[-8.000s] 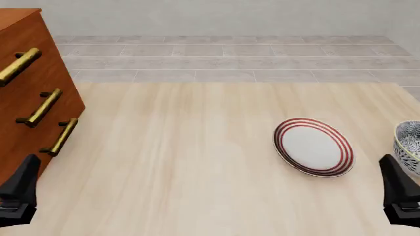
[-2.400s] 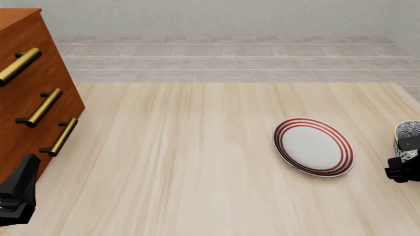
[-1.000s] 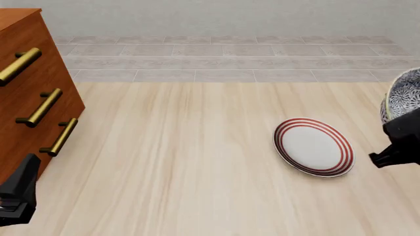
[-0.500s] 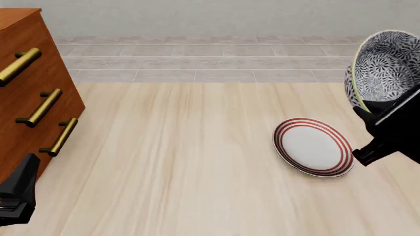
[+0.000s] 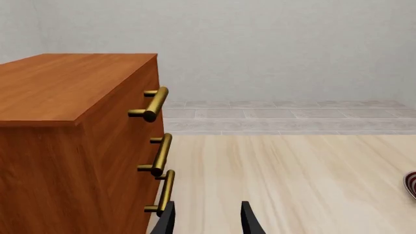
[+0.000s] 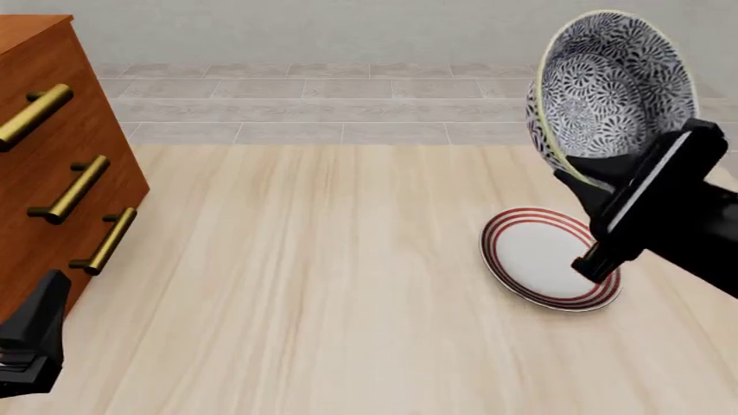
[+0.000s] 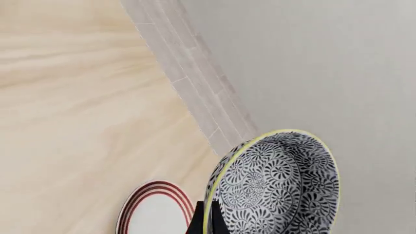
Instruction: Put the bowl on top of the cabinet.
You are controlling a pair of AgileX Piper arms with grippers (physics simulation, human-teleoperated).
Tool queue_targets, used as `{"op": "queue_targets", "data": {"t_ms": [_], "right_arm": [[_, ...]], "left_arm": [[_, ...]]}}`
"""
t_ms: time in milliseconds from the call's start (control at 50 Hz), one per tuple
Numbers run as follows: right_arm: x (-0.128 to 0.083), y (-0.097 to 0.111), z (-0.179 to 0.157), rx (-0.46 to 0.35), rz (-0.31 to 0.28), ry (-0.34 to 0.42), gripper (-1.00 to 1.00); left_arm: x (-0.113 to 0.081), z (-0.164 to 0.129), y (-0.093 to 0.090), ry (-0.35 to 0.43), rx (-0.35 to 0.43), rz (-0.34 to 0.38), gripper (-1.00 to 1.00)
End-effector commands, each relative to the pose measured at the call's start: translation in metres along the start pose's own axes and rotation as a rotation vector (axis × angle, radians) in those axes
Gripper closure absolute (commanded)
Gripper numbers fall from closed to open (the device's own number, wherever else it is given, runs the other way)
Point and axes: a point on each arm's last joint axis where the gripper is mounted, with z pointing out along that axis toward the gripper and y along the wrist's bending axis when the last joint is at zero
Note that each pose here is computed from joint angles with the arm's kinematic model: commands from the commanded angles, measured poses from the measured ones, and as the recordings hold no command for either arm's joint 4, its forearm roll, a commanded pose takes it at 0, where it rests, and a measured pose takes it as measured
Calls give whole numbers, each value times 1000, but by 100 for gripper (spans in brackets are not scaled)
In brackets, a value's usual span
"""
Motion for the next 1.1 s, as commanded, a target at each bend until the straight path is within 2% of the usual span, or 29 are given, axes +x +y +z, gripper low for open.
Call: {"op": "queue_targets", "data": {"t_ms": [20, 180, 220, 240, 280, 320, 360, 380, 540, 1020, 1100], "right_arm": [[-16, 7, 12, -30, -116, -81, 100], [-13, 18, 24, -64, -214, -82, 100], [-15, 18, 25, -68, -216, -87, 100], [-12, 21, 27, -74, -246, -79, 100], [-15, 20, 28, -77, -251, -87, 100], [-14, 21, 28, -73, -283, -89, 100], [-15, 21, 29, -77, -280, -91, 100], [-12, 24, 30, -79, -316, -86, 100], [-11, 29, 36, -102, -388, -84, 100], [-11, 29, 36, -102, -388, -84, 100], [-11, 29, 36, -102, -388, -84, 100]], "left_arm": [[0, 0, 0, 0, 0, 1, -100], [1, 0, 0, 0, 0, 1, -100], [1, 0, 0, 0, 0, 1, -100], [1, 0, 0, 0, 0, 1, -100], [1, 0, 0, -1, 0, 1, -100], [1, 0, 0, 0, 0, 1, -100], [1, 0, 0, -1, 0, 1, -100], [1, 0, 0, -1, 0, 2, -100], [1, 0, 0, -1, 0, 2, -100], [-1, 0, 0, -7, 1, 11, -100], [0, 1, 0, 5, -1, -5, -100]]}}
